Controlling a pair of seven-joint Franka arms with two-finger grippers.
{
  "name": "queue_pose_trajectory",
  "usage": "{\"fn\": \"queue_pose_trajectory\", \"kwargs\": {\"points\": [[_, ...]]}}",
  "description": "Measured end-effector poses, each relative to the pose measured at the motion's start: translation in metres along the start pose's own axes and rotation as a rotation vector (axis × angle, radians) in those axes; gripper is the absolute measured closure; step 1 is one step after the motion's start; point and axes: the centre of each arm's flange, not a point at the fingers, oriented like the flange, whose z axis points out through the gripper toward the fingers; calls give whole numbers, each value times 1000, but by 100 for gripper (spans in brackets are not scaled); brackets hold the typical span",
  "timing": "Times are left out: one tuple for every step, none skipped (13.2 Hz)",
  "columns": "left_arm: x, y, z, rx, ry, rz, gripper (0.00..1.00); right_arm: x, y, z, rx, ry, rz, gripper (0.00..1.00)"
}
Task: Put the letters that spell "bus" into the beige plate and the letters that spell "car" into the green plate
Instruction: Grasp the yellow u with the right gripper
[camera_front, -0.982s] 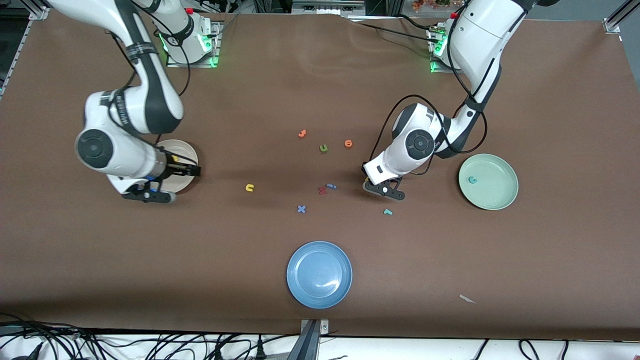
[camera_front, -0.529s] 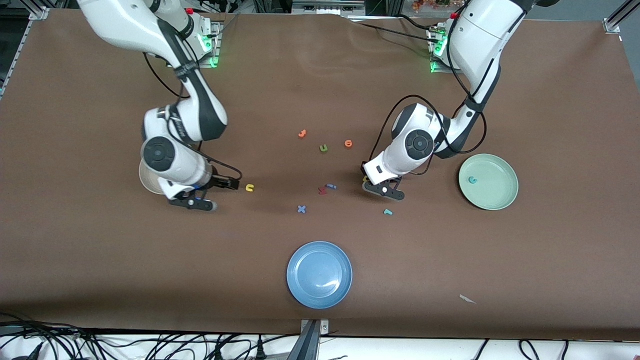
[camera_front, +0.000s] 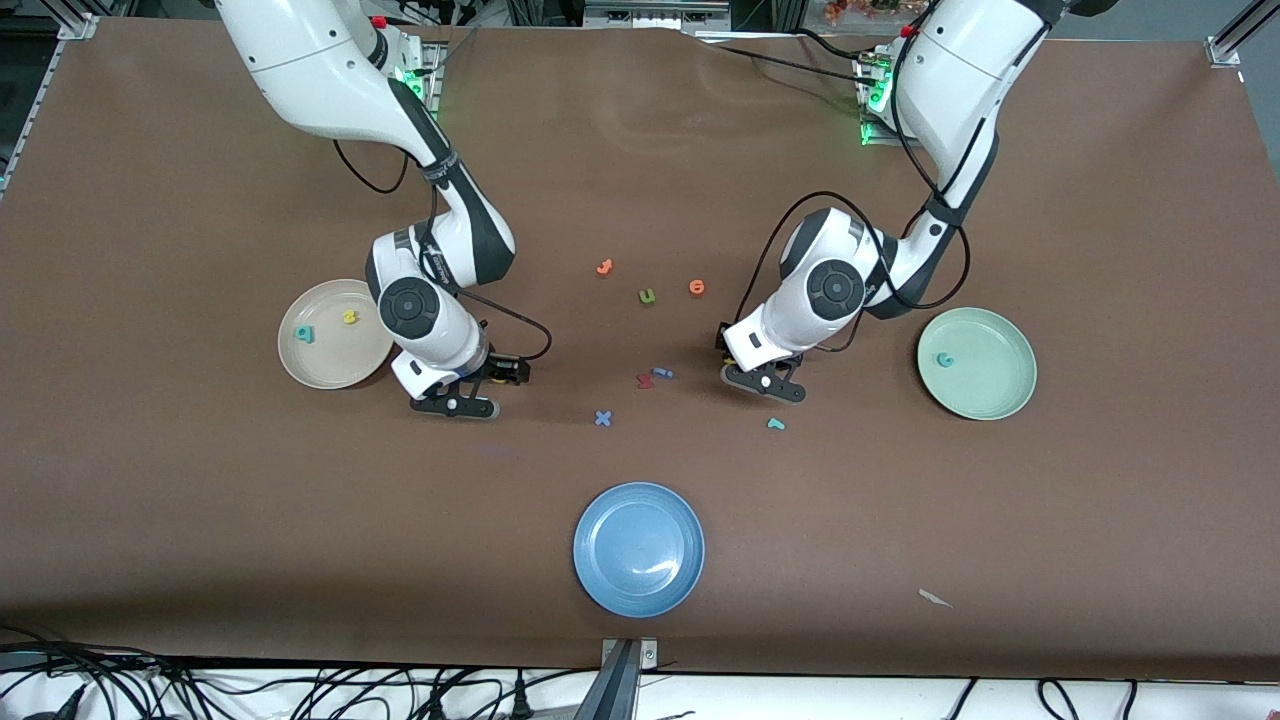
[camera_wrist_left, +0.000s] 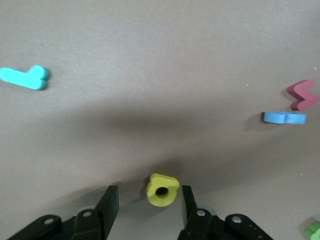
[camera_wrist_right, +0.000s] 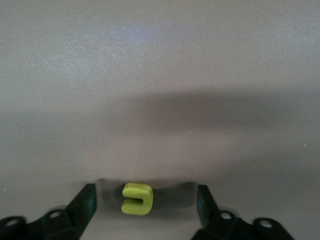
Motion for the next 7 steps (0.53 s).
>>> {"fn": "queue_pose_trajectory", "kwargs": {"points": [[-3,10,4,1,-6,5,41,0,0,1,0,0,0,15],[-7,19,9,2,-14,9,41,0,0,1,0,0,-1,22],[-9,25,10,3,-15,13,41,0,0,1,0,0,-1,22],[-10,27,11,4,-16,15,41,0,0,1,0,0,-1,29],[-10,26,11,4,-16,14,41,0,0,0,-1,2,0,41],[-10,25,13,5,-18,13,41,0,0,0,-1,2,0,41],[-10,23,15,10,-19,18,42,1,1,-1,-1,4,0,50]]}}
